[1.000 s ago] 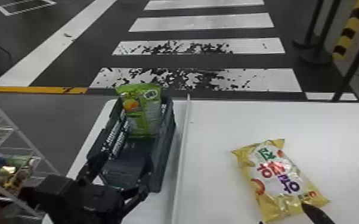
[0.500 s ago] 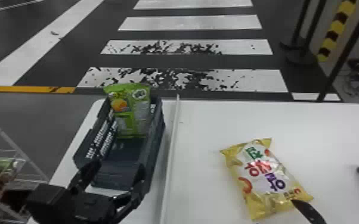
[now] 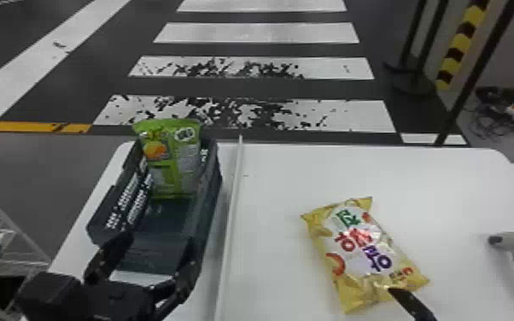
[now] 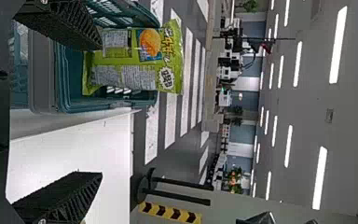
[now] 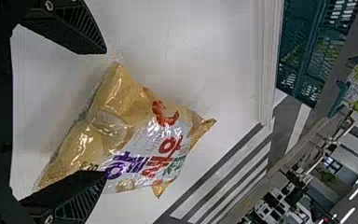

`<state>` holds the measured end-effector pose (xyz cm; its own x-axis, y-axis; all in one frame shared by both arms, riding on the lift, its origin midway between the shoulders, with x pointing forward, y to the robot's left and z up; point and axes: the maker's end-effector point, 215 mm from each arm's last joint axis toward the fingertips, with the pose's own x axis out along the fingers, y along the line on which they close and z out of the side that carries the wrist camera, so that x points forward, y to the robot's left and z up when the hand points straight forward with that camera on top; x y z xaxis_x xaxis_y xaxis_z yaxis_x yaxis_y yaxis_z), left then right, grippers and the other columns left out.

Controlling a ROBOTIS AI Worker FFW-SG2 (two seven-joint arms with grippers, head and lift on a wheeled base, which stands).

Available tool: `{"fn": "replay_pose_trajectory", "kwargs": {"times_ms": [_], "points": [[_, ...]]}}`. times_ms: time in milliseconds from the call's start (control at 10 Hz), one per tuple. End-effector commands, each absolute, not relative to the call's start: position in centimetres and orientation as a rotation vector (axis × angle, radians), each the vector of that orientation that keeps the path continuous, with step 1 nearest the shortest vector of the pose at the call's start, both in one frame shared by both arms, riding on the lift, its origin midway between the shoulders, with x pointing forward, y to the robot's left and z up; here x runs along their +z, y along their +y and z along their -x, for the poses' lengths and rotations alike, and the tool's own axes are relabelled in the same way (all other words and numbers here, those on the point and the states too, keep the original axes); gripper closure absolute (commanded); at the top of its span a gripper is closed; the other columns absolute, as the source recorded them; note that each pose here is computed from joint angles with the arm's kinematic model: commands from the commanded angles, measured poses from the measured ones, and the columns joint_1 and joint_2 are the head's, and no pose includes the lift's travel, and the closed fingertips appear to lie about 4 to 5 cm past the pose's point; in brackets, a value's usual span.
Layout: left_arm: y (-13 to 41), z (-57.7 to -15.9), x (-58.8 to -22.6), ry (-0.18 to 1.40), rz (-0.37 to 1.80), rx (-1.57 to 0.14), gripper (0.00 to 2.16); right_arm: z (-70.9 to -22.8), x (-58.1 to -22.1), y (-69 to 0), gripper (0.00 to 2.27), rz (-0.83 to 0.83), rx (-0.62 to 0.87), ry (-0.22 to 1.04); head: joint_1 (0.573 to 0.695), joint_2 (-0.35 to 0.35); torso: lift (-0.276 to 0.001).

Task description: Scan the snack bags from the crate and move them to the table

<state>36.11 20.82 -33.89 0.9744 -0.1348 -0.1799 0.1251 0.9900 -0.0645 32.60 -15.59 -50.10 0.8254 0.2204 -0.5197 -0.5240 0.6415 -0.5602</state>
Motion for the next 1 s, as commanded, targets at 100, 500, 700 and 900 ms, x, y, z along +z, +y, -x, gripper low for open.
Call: {"fn": "replay_pose_trajectory", "kwargs": {"times_ms": [100, 500, 700, 900], "points": [[20.6, -36.1, -34.0, 0.187, 0.055, -0.142, 0.03, -31.9, -51.3, -13.4, 0.07, 0.779, 0.481, 0.427, 0.695, 0.100, -0.095], [20.9, -35.5, -34.6, 0.201, 0.050, -0.149, 0.03, -34.6, -51.7, -12.8, 0.07, 0.800, 0.479, 0.402, 0.695, 0.123, -0.095], [21.2, -35.2, -35.0, 0.209, 0.043, -0.150, 0.03, -34.8, -52.7, -13.0, 0.10, 0.816, 0.477, 0.410, 0.695, 0.132, -0.095], [21.0, -35.2, -34.7, 0.206, 0.067, -0.167, 0.03, -34.8, -53.2, -13.6, 0.13, 0.829, 0.473, 0.415, 0.695, 0.134, -0.095]]}}
